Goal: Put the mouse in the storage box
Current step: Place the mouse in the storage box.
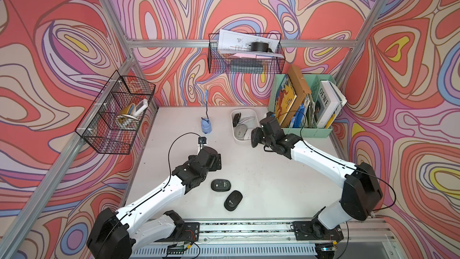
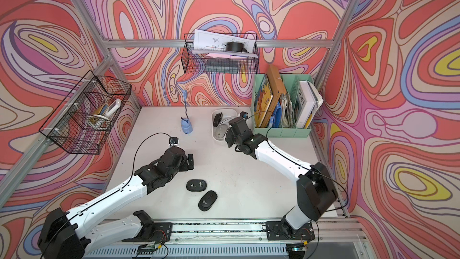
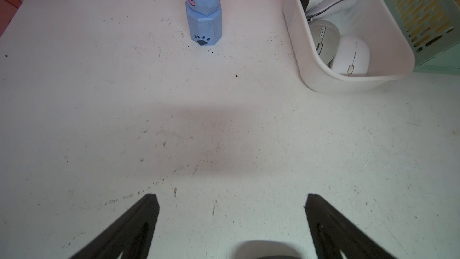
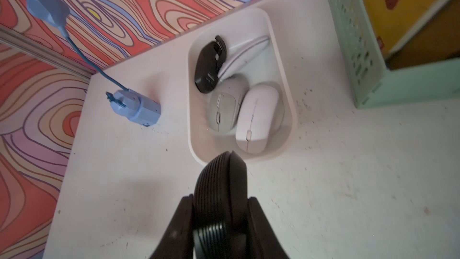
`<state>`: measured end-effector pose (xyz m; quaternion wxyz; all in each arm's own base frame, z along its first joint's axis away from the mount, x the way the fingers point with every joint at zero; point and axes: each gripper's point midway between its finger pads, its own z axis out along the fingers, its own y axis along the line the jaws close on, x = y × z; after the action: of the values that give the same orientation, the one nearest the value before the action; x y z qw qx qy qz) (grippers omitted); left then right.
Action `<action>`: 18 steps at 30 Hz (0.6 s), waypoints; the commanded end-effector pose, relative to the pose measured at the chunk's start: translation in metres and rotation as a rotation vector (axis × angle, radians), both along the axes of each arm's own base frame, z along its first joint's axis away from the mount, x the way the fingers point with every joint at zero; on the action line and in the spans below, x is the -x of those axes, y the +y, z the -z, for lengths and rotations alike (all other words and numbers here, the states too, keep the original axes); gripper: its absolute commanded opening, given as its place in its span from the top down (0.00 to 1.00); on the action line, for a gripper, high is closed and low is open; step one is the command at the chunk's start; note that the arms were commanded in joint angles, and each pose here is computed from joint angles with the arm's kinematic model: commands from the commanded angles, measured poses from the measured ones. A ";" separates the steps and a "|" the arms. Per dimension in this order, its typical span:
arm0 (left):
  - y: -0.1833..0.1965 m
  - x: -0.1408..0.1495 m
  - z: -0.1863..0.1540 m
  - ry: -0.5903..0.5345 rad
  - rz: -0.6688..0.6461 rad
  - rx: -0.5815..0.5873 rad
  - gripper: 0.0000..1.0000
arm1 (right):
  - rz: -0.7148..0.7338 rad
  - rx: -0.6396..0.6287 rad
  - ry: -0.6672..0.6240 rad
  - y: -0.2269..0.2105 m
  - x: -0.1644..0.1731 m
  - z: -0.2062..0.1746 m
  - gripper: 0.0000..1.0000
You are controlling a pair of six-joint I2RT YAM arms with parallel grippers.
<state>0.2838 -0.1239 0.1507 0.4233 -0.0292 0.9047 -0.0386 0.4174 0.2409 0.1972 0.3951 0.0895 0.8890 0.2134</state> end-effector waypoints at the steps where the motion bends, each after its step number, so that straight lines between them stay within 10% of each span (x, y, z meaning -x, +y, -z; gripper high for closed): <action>1: 0.008 0.001 -0.004 -0.041 -0.025 0.014 0.01 | -0.063 -0.091 -0.026 0.013 -0.037 -0.001 0.96; 18: 0.020 0.010 0.002 -0.049 -0.039 -0.012 0.01 | 0.010 -0.188 0.143 0.015 -0.116 0.083 0.96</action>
<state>0.2732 -0.1106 0.1492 0.4396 -0.0375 0.8967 -0.0368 0.5249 0.2560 0.1153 0.3300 0.1312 0.8949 0.2703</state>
